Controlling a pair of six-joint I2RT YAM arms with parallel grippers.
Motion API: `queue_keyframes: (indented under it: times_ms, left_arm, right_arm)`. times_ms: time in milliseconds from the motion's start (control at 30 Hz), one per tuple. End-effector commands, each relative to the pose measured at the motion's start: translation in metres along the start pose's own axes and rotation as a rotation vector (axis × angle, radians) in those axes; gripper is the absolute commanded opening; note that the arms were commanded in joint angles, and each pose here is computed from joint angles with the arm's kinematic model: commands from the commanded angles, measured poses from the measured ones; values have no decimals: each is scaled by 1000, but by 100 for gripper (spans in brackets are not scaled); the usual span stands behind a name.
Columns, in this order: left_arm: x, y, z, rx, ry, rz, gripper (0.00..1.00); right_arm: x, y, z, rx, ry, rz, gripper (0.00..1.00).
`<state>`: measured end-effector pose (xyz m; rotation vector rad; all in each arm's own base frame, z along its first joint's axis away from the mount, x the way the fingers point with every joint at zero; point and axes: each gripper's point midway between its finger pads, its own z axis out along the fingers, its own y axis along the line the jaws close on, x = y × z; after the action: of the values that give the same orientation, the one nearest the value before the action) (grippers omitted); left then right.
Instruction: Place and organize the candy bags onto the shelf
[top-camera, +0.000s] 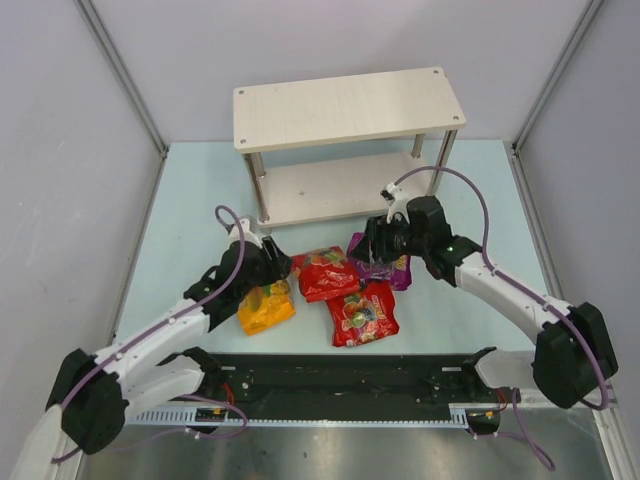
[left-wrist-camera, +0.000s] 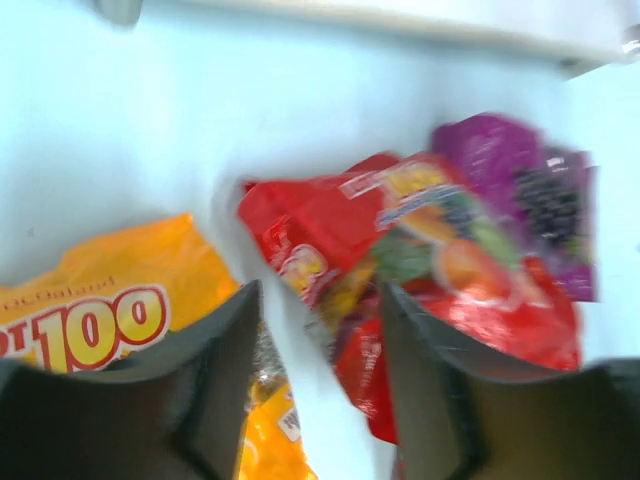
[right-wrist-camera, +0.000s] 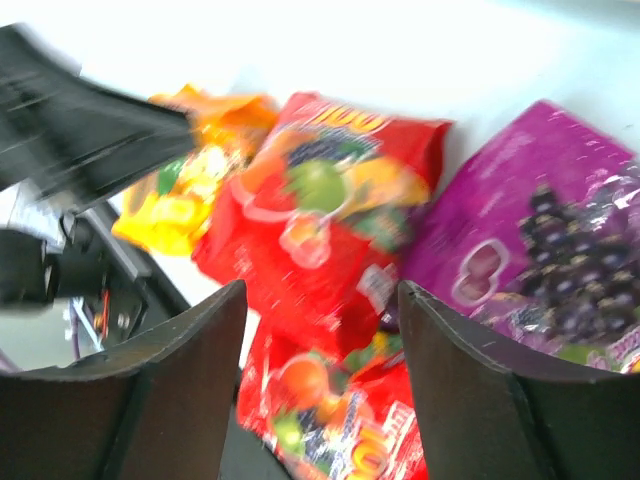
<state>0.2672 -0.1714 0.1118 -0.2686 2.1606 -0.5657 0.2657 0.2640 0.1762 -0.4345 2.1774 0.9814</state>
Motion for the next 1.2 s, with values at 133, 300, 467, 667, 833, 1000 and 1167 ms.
queue_keyframes:
  times_ms: [133, 300, 467, 667, 833, 1000, 1167]
  left_arm:
    - [-26, -48, -15, 163, -4, 18, 81]
    - [-20, -66, -18, 197, 9, 48, 100]
    - [-18, -72, -17, 211, 17, 48, 100]
    - [-26, -70, -23, 197, -9, 28, 100]
    - [-35, -65, -28, 175, -51, 25, 100]
    - [-36, -64, -29, 165, -55, 15, 100]
    - [-39, -66, -29, 176, -65, 5, 100]
  right_arm:
    - [6, -23, 32, 8, 36, 121, 67]
    - [7, -30, 30, 40, 41, 128, 67]
    - [0, -32, 30, 34, 13, 125, 67]
    - [-8, -49, 25, 85, -14, 155, 75]
    - [-21, -63, 15, 161, -72, 135, 100]
    - [-27, -80, 5, 275, -112, 139, 100]
    - [-35, -80, 0, 274, -144, 122, 97]
